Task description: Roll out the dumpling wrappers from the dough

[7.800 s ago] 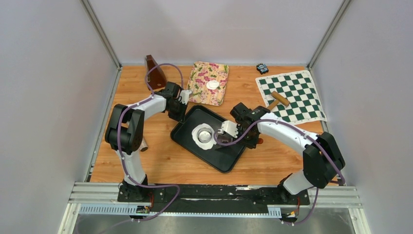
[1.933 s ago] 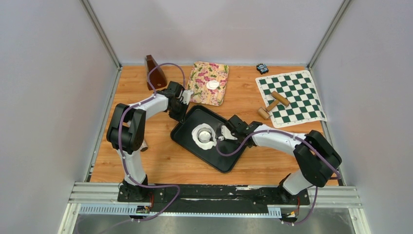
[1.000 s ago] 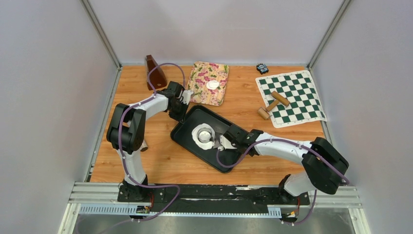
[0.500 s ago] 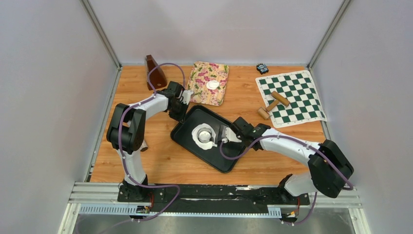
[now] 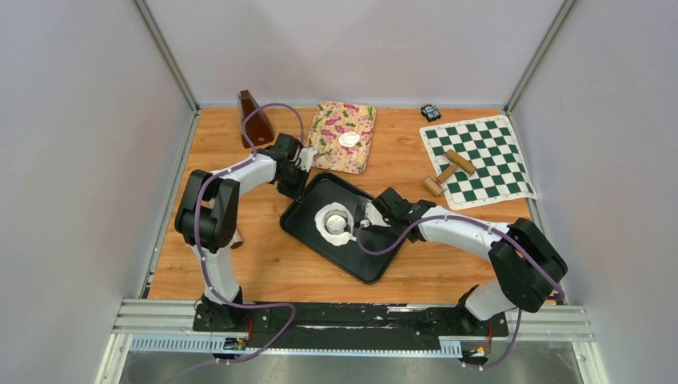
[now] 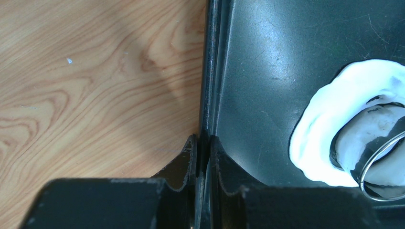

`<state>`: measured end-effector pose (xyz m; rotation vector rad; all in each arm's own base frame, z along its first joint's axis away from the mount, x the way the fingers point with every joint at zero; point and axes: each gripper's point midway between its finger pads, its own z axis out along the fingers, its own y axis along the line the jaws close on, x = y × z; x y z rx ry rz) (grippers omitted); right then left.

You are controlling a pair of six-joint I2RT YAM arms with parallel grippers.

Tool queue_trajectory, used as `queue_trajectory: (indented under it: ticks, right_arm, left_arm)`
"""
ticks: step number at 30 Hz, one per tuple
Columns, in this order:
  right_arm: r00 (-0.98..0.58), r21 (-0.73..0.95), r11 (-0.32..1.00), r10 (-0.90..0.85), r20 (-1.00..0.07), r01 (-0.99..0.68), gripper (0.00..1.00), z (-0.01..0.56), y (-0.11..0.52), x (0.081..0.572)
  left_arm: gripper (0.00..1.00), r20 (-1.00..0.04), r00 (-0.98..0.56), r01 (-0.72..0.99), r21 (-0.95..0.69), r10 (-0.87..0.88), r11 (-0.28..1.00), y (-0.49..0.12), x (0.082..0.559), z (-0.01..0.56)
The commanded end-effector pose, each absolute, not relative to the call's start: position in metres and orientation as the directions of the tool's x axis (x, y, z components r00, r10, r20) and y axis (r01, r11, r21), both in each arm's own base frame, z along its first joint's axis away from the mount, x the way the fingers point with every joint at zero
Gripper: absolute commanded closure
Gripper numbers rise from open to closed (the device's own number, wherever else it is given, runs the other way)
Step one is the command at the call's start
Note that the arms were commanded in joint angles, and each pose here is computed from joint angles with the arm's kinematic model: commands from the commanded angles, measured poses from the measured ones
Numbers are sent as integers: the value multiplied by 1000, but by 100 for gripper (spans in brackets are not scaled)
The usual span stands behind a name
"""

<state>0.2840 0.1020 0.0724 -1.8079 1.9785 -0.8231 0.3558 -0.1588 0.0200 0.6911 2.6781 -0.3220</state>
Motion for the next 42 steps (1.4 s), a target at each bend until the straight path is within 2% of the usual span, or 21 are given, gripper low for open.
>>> queue_trajectory:
  ticks: [1, 23, 29, 36, 42]
  right_arm:
    - [-143, -665, 51, -986, 85, -746, 100, 80, 115, 293]
    - [-73, -578, -33, -985, 159, -816, 100, 49, 115, 255]
    - [-36, -563, -32, -993, 109, -826, 100, 51, 123, 237]
    - [-23, -545, -40, -994, 108, -837, 100, 41, 124, 231]
    - [2, -467, -45, -996, 92, -883, 100, 36, 128, 215]
  left_arm:
    - [100, -399, -812, 496, -84, 427, 864, -154, 362, 20]
    - [100, -400, -811, 492, -73, 427, 867, -152, 363, 21]
    - [100, -397, -813, 487, -64, 426, 871, -150, 364, 19]
    - [100, -392, -814, 485, -53, 429, 873, -148, 363, 18]
    - [100, -393, -813, 486, -51, 430, 873, -147, 364, 18]
